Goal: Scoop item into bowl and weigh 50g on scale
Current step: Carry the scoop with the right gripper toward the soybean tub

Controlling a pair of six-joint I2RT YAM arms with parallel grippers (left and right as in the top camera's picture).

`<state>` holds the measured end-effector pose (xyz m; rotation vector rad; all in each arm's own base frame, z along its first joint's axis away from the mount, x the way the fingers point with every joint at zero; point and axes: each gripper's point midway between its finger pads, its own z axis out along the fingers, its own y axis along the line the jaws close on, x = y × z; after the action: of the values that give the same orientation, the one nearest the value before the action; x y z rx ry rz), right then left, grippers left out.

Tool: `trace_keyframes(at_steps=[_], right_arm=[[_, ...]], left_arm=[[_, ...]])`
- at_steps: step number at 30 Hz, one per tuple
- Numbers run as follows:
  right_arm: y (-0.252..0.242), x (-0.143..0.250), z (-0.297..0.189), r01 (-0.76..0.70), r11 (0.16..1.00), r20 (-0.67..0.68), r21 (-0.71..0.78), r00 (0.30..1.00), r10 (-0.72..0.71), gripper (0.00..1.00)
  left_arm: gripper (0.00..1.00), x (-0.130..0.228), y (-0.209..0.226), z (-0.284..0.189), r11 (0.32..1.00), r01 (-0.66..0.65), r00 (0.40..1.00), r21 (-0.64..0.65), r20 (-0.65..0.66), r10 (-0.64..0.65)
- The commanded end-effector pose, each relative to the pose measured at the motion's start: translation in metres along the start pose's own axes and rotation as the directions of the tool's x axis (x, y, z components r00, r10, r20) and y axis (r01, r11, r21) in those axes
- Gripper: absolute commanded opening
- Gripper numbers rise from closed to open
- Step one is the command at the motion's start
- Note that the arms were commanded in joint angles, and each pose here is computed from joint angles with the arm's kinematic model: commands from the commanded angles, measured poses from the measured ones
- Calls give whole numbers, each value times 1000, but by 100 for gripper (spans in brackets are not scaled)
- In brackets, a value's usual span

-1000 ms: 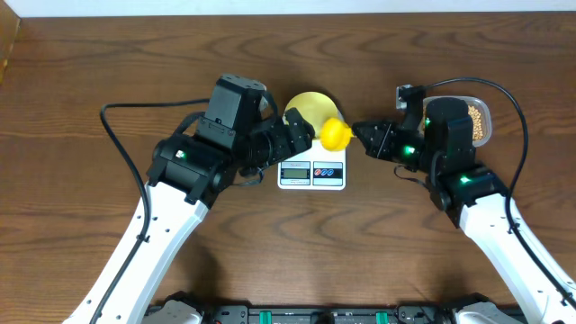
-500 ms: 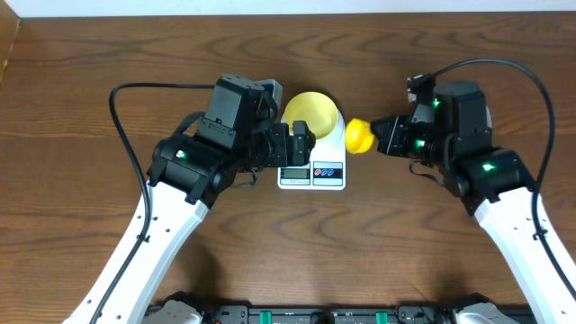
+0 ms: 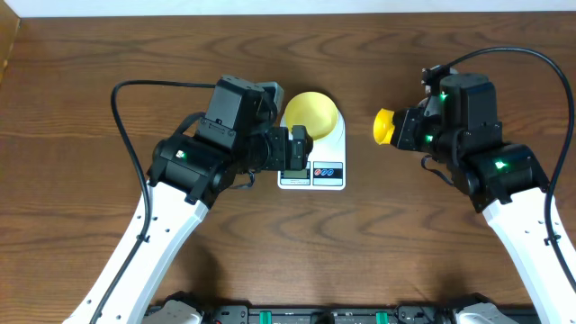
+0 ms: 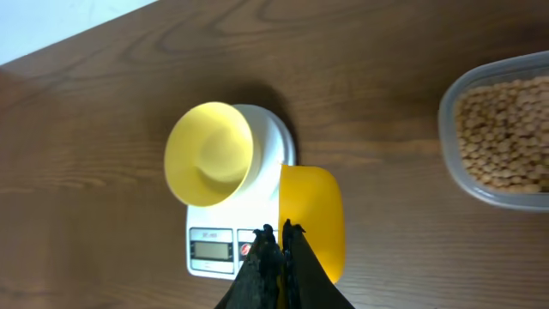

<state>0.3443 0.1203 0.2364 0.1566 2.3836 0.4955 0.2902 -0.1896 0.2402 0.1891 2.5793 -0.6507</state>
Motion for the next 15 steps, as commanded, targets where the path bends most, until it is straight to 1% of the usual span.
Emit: trace_keyframes(at_steps=[1, 5, 8, 15], right_arm=[[-4, -17, -12, 16, 999, 64, 41, 998, -19, 2], [-7, -19, -12, 19, 998, 75, 59, 997, -23, 2], [-8, -20, -13, 19, 998, 80, 63, 997, -24, 2], [-4, -27, -16, 32, 998, 103, 54, 994, -37, 2]], left_arm=[[96, 2, 4, -1, 995, -102, 995, -20, -4, 102], [96, 4, 18, 4, 981, -171, 985, -91, -32, 169], [96, 9, 24, 9, 968, -226, 973, -108, -72, 220], [96, 16, 34, 33, 968, -221, 967, -121, -154, 202]])
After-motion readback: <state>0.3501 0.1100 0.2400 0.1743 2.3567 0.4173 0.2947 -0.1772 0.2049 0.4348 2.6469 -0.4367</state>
